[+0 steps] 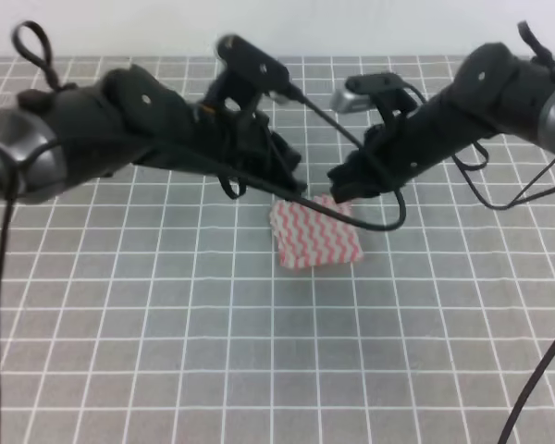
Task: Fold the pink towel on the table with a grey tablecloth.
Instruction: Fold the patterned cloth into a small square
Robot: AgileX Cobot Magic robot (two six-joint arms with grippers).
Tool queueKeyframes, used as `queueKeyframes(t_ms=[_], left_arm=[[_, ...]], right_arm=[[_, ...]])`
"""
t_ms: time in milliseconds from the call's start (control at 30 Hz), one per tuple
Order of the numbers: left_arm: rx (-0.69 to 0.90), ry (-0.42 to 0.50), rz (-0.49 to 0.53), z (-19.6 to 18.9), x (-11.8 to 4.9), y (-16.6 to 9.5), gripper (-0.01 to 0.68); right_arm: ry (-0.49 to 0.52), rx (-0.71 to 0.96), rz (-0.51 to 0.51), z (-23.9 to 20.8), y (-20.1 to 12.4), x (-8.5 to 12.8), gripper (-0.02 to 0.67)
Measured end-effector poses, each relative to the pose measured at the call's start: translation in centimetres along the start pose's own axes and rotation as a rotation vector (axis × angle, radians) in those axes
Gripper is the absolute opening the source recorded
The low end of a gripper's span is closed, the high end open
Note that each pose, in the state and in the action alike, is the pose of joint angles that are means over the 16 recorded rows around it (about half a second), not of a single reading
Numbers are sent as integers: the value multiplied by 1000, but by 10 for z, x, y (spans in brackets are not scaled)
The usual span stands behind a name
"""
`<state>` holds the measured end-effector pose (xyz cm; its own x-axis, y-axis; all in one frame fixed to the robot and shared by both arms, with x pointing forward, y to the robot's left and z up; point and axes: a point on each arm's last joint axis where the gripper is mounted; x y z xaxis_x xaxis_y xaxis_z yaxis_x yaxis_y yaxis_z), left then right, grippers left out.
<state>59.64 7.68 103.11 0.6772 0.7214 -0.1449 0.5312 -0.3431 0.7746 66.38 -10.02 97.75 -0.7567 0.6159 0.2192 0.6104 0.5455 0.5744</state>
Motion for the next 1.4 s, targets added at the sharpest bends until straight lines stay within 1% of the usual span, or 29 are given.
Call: queueKeyframes(t_ms=[233, 400, 533, 667, 833, 967, 1100, 1233, 1400], left_arm=[[143, -55, -20, 35, 2, -30, -2], [218, -79, -27, 53, 4, -49, -2], [228, -73, -11, 56, 6, -51, -2], [183, -44, 11, 43, 8, -39, -2], [50, 12, 34, 1, 10, -7, -2], [-91, 64, 41, -53, 6, 22, -2], [-227, 100, 31, -113, -4, 38, -2], [-345, 127, 6, -170, -18, 35, -2], [-463, 149, -41, -226, -38, 7, -2]], right_arm=[[-45, 17, 17, 9, -10, -20, -16], [-53, 18, 22, 16, -11, -25, -16], [-62, -9, 10, 8, -3, -24, -16], [-81, -63, -16, -13, 11, -18, -17], [-121, -167, -60, -56, 34, -2, -16], [-167, -275, -94, -102, 50, 16, -16], [-221, -386, -111, -145, 55, 36, -16], [-278, -495, -106, -181, 50, 55, -17], [-355, -613, -74, -211, 30, 73, -17]])
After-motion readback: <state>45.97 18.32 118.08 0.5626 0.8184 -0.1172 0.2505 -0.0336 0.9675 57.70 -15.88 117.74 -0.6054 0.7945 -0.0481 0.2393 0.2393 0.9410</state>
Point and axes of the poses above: a point on each arm's last joint axis where the gripper is mounted, z pointing out along that axis toward the gripper, x along the wrist's bending axis when the last joint is at zero, y = z × x, and after that the axes turned 15 degrees about -z, right-handed
